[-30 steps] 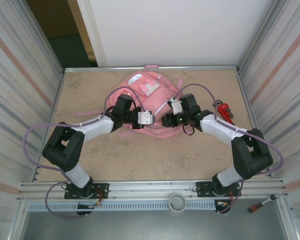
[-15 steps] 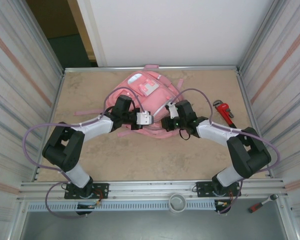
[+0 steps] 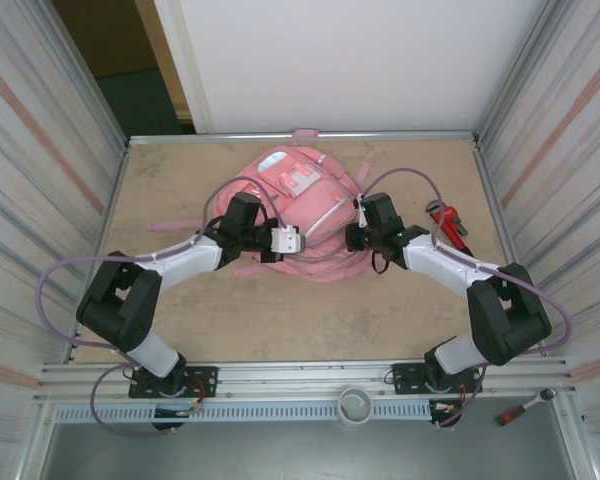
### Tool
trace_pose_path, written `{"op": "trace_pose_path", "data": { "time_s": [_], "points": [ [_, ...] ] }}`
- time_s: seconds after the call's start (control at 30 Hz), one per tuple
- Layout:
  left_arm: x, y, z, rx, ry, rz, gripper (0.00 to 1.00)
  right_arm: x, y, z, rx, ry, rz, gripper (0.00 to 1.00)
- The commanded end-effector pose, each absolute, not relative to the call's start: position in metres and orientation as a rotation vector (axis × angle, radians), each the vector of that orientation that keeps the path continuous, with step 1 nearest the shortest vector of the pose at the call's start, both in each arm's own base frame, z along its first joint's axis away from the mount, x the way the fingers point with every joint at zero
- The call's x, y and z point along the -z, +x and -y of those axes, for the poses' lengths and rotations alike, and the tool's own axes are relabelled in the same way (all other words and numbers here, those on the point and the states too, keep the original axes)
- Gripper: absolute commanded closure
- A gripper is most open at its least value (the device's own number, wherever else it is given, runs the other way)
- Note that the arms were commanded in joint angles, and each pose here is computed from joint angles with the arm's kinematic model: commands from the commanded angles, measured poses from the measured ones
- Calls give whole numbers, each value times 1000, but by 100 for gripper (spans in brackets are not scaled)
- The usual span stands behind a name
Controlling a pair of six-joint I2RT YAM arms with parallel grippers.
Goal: Pack the student bag
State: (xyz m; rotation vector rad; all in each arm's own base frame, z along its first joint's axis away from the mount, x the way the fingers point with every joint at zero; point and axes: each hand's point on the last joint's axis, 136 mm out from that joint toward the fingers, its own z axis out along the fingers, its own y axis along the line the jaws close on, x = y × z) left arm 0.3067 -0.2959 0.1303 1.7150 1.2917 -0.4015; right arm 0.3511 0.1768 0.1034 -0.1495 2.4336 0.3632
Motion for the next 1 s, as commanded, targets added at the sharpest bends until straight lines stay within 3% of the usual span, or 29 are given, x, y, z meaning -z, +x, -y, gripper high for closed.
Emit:
{"op": "trace_pose_path", "data": {
  "time_s": [0.0, 0.17, 0.3, 0.37, 0.47, 0.53, 0.73, 0.97],
  "points": [
    [-133, 297, 274, 413, 1712, -1349, 100, -93, 366, -104, -77, 90, -2487, 100],
    [-136, 292, 263, 432, 1707, -1363, 100, -99, 388, -89, -133, 145, -2478, 100],
    [-125, 293, 256, 437, 1735, -1461, 100, -114, 386, -122, -294, 13, -2429, 100],
    [-128, 293, 258, 480, 1714, -1502, 63, -117, 373, -142, -379, -69, -2423, 100],
    [-144, 289, 263, 555, 1633, -1504, 32, -122, 352, -165, -438, -165, -2415, 100],
    [-164, 284, 267, 606, 1568, -1493, 21, -128, 338, -180, -471, -215, -2400, 100],
    [-192, 270, 309, 491, 1482, -1438, 13, -139, 316, -208, -555, -261, -2387, 100],
    [-160, 292, 334, 272, 1568, -1533, 16, -154, 303, -229, -618, -303, -2349, 100]
  ]
}}
